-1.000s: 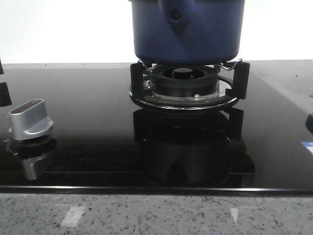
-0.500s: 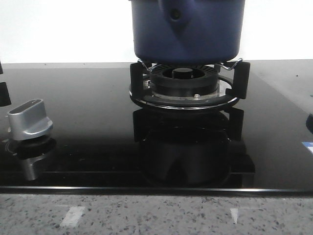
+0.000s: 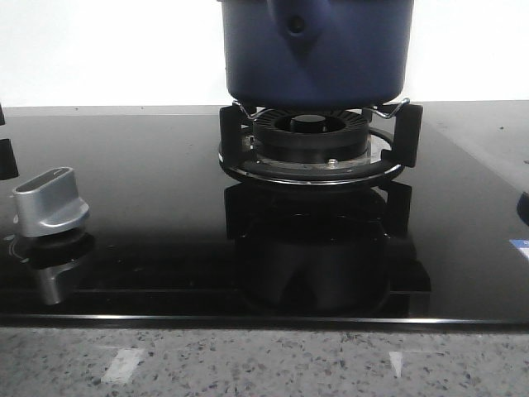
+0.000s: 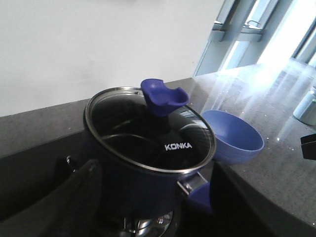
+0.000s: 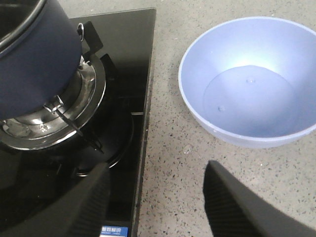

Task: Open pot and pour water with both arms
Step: 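Grasp the purple lid knob with the left gripper and lift the lid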

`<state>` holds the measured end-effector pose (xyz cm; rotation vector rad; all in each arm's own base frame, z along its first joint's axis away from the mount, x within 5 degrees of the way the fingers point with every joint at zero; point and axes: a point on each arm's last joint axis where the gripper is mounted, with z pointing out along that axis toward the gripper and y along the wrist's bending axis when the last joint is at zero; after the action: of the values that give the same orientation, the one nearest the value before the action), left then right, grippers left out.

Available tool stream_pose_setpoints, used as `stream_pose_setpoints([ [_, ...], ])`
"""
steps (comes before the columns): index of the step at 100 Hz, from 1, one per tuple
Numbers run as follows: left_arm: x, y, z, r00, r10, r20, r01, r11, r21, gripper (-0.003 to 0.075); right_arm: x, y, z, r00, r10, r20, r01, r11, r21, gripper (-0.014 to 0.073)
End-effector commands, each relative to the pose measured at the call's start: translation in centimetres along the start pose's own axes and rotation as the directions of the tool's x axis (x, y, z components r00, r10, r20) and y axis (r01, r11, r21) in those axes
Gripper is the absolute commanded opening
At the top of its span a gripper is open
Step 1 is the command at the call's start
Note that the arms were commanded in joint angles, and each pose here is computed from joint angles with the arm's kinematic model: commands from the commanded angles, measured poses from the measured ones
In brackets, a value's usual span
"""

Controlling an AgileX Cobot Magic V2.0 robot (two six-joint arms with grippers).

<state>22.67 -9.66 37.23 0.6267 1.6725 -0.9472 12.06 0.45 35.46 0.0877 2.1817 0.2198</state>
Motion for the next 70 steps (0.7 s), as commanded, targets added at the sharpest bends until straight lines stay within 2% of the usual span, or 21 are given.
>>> stream_pose_setpoints([
  [1,-2.4,-0.8,1.7,0.997,0.044,0.071,-0.050,0.994,0.094,0.0422,-1.2,0.2,-0.6,0.997,-0.012,0.071,0.012,1.000,-0.006,0.0382],
  [21,-4.1,-0.4,7.4,0.983,0.174,0.053,-0.180,0.970,0.161,0.0422,-1.1,0.2,-0.5,0.999,-0.020,0.050,0.020,1.000,-0.001,0.0382],
  [36,-4.2,0.6,11.1,0.975,0.221,0.015,-0.219,0.955,0.198,0.0437,-1.0,0.1,-0.5,0.999,-0.028,0.039,0.028,1.000,0.008,0.0382],
  [52,-4.4,1.7,13.3,0.973,0.228,0.014,-0.226,0.951,0.209,0.0518,-0.9,0.1,-0.5,0.999,-0.032,0.031,0.032,0.999,0.011,0.0382],
  [70,-4.4,2.5,14.5,0.973,0.229,0.014,-0.226,0.948,0.223,0.0520,-0.9,0.1,-0.5,0.999,-0.032,0.027,0.032,0.999,0.010,0.0382],
])
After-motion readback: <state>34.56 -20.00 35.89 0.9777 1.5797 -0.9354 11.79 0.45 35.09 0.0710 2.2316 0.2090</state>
